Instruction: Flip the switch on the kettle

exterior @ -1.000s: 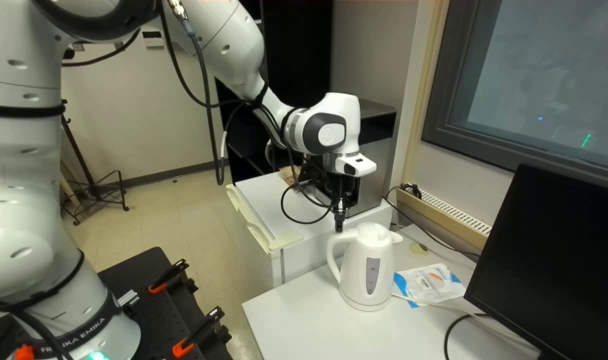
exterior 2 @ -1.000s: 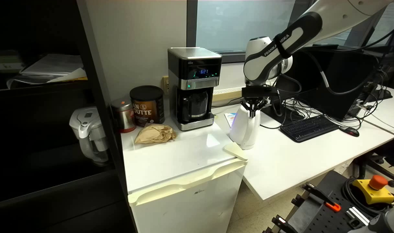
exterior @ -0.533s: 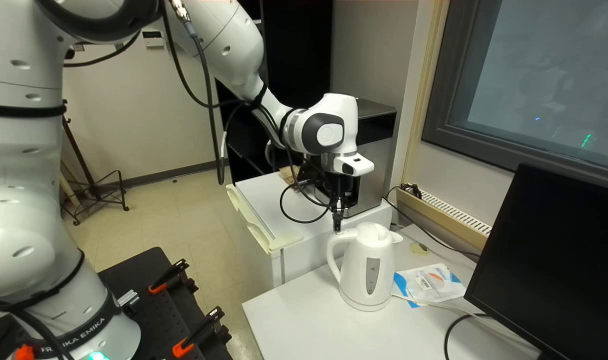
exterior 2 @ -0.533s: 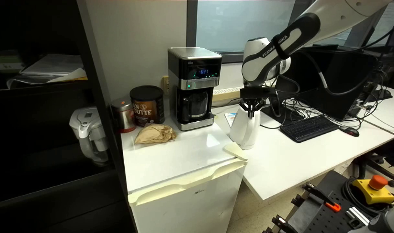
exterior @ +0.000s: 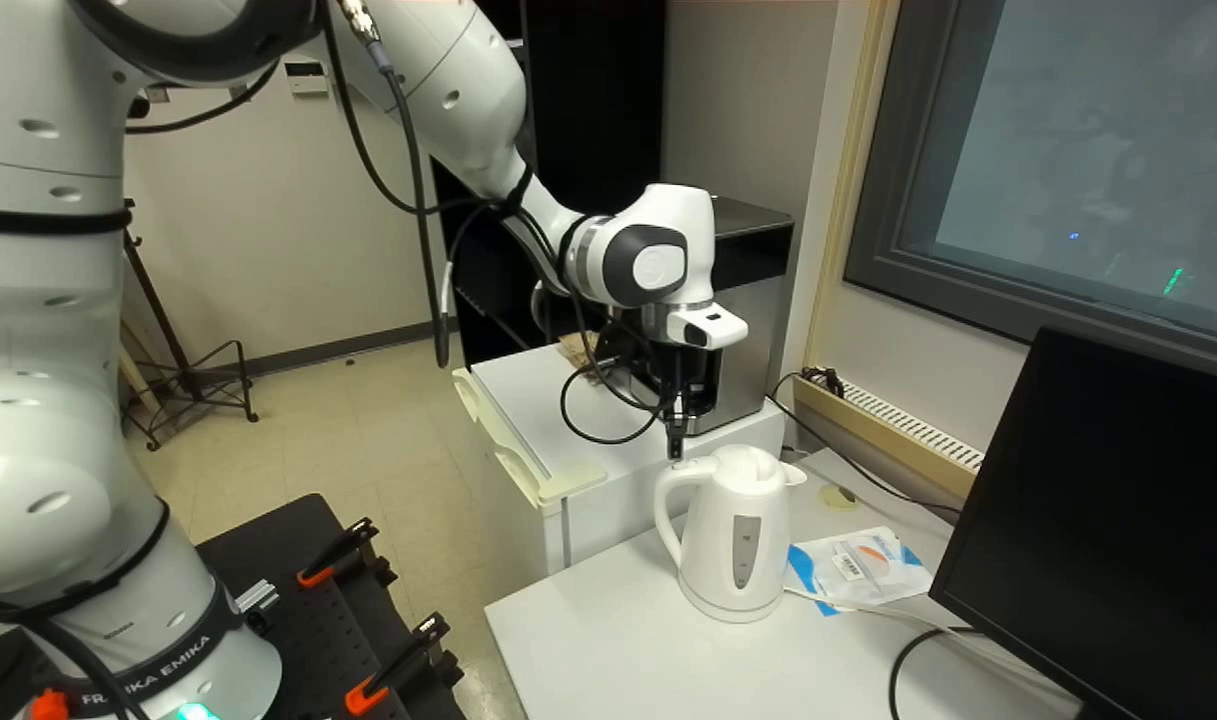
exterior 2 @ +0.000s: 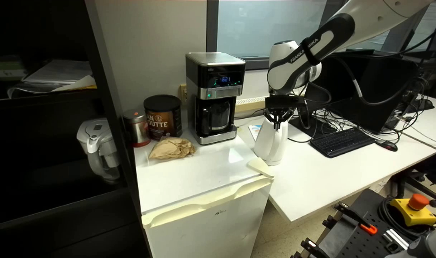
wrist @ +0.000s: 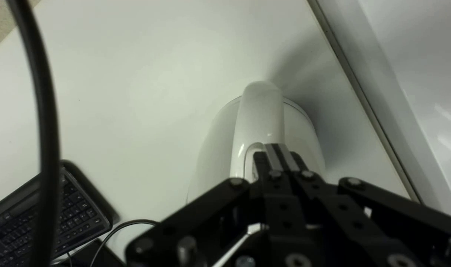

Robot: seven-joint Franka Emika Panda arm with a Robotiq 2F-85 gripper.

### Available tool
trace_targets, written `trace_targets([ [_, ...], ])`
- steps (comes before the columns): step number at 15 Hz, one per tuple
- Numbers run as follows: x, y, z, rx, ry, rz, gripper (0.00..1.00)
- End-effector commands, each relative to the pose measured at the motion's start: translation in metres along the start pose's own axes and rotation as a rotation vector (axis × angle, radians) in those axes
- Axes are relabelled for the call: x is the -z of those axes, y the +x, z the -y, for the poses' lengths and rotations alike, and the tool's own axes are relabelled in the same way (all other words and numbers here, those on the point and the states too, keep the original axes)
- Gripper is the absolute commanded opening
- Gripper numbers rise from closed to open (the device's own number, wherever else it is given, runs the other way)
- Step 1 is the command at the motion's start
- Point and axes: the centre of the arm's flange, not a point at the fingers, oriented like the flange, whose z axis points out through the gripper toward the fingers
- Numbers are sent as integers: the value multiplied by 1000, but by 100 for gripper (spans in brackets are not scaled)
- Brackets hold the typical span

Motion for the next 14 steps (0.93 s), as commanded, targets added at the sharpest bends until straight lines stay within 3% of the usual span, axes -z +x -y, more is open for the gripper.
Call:
trace_targets([
  [1, 26, -10, -13, 6, 30, -33, 1],
  [14, 82, -56, -53, 113, 53, -49, 1],
])
